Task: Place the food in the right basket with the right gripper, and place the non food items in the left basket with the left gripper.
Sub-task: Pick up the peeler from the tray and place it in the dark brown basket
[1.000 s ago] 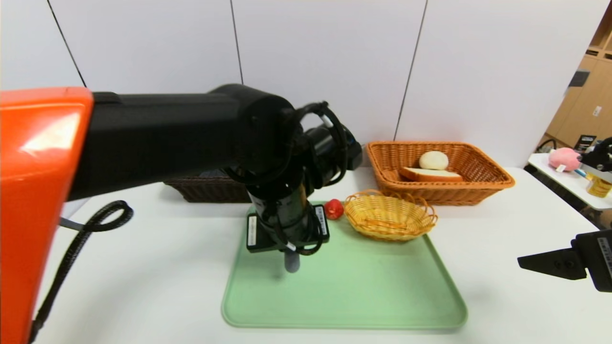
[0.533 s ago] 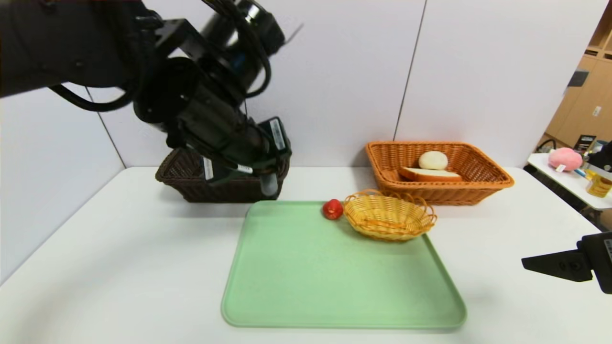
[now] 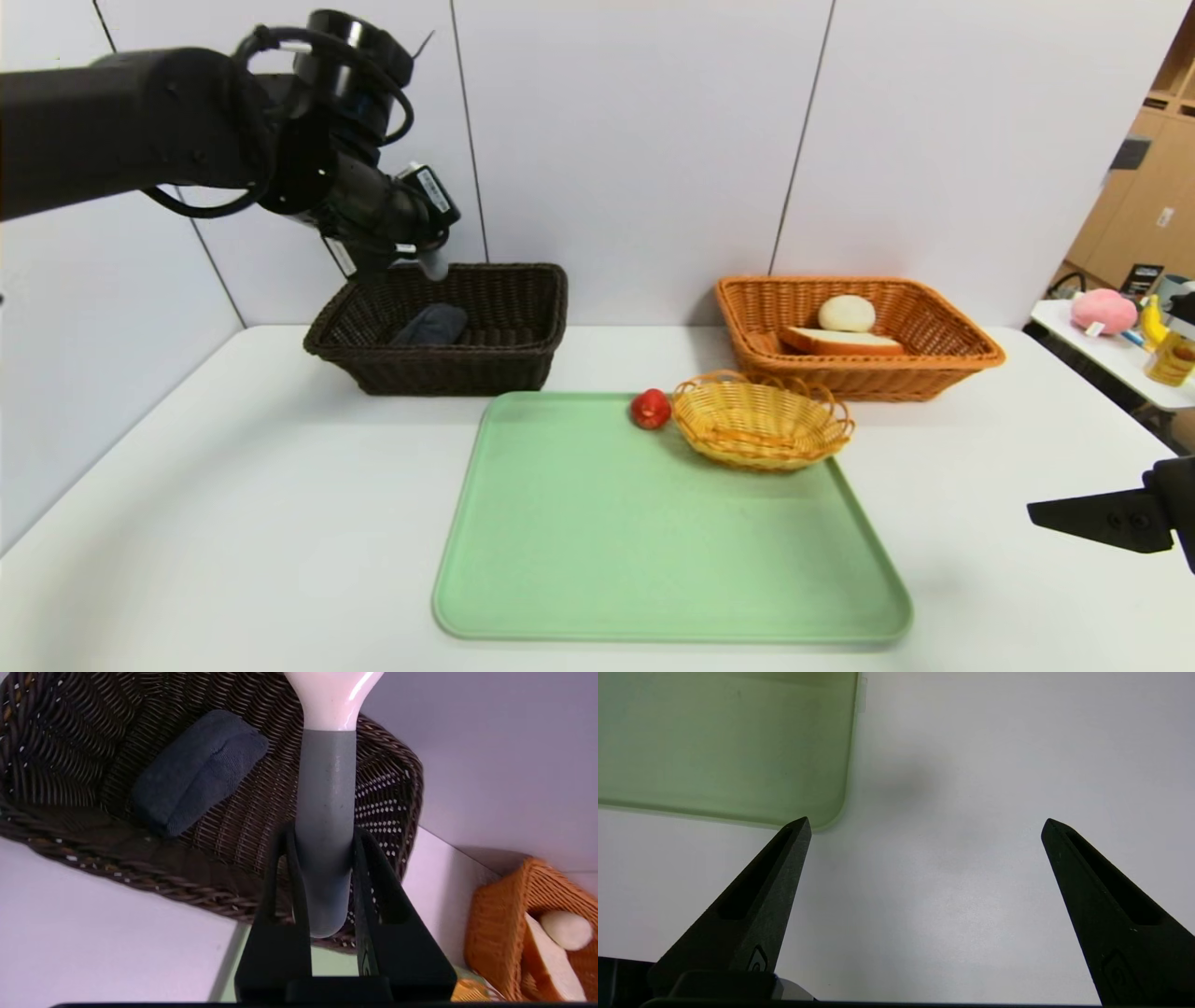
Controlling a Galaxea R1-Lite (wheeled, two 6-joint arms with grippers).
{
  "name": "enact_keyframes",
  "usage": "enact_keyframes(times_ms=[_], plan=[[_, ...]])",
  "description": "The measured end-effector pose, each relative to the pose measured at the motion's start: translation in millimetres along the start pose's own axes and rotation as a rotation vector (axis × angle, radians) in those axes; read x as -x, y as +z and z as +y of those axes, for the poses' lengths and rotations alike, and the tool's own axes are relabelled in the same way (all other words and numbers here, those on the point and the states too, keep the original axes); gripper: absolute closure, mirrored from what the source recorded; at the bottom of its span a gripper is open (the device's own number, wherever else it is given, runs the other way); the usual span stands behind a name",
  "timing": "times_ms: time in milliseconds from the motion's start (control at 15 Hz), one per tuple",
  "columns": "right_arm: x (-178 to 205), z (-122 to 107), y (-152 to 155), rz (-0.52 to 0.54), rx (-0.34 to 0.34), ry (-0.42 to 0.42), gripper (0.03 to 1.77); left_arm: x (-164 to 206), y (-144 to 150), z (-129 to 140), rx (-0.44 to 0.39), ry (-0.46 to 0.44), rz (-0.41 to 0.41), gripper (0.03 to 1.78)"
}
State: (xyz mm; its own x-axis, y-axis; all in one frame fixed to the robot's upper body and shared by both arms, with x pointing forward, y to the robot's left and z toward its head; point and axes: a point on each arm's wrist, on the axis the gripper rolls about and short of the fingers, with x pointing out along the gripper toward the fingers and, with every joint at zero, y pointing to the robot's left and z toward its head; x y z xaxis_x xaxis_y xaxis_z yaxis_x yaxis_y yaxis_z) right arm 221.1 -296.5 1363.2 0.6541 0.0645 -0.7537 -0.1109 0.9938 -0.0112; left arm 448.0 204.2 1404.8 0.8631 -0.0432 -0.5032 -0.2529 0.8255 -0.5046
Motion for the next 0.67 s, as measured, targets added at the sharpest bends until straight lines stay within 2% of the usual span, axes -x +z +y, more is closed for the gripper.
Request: enact_keyframes(times_ms=[333,600,667], plan=[[0,0,-1,0.000,-0.001,0.000,0.09,-62,-15,15,-0.007,0.090,0.030,1.52],[-1,0,-2,0.006,0.000,-0.001,0.09,-93,-25,26,-0.011,0.130,0.049,1.52],[-1,0,-2,0.008,0.000,-0.001,0.09,-98,-28,27,-0.023,0.137,0.059,1.38]])
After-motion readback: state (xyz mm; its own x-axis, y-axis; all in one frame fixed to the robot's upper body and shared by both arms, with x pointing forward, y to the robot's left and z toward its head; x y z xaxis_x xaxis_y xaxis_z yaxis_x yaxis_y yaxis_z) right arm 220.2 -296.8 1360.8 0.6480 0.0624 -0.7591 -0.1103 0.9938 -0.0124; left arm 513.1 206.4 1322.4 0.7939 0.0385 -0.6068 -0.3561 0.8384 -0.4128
